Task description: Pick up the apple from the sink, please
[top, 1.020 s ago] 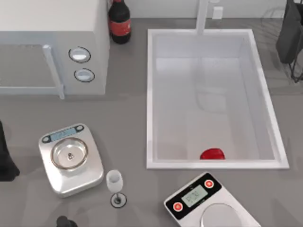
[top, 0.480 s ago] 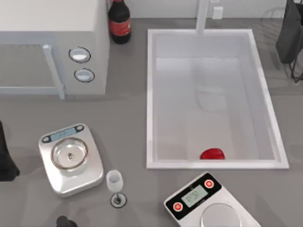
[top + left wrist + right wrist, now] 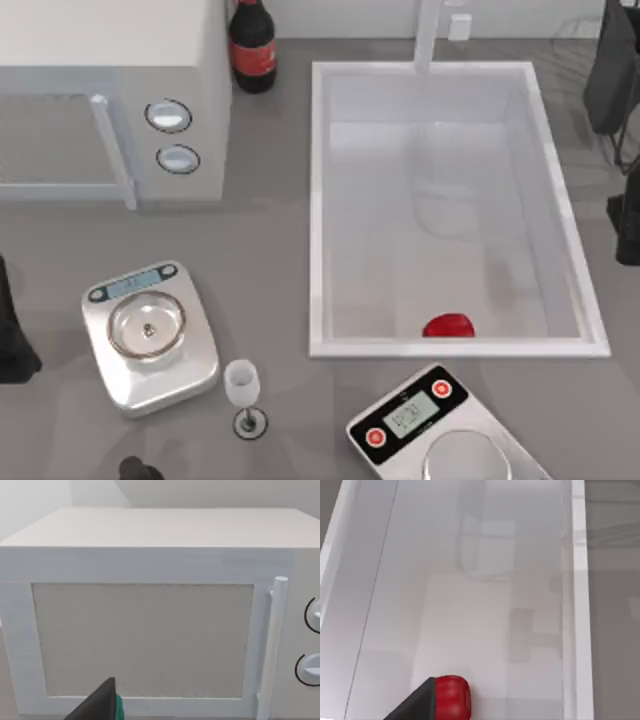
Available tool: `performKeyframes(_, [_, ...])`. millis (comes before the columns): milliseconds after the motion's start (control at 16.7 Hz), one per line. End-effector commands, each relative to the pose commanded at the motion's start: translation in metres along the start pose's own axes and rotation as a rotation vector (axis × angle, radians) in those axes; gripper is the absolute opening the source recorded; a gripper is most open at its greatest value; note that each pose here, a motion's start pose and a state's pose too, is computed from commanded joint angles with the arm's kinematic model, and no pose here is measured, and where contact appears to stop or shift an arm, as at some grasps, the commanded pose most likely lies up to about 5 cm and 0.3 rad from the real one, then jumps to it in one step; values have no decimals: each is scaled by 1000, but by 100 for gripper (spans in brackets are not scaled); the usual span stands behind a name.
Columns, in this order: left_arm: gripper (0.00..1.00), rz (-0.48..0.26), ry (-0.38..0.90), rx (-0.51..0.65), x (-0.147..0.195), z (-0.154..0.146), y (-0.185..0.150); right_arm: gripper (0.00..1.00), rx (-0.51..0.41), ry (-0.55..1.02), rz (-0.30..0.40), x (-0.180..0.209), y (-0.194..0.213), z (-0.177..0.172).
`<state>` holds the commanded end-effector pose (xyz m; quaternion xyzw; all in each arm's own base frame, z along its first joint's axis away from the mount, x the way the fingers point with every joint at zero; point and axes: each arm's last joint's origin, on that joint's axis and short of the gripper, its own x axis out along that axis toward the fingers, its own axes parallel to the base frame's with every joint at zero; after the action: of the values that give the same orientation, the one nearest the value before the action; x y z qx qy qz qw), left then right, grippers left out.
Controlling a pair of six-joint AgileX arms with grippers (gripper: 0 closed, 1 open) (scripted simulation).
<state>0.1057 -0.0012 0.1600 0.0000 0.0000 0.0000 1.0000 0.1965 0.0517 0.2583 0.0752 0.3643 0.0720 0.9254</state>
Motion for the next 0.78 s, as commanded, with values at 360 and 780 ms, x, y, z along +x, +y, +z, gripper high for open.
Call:
performKeyframes(360, [100, 0, 0, 0, 0, 0, 0, 100, 25, 477, -75, 100, 61, 39])
performKeyframes(780, [100, 0, 0, 0, 0, 0, 0, 100, 8, 792, -205, 191, 110, 18])
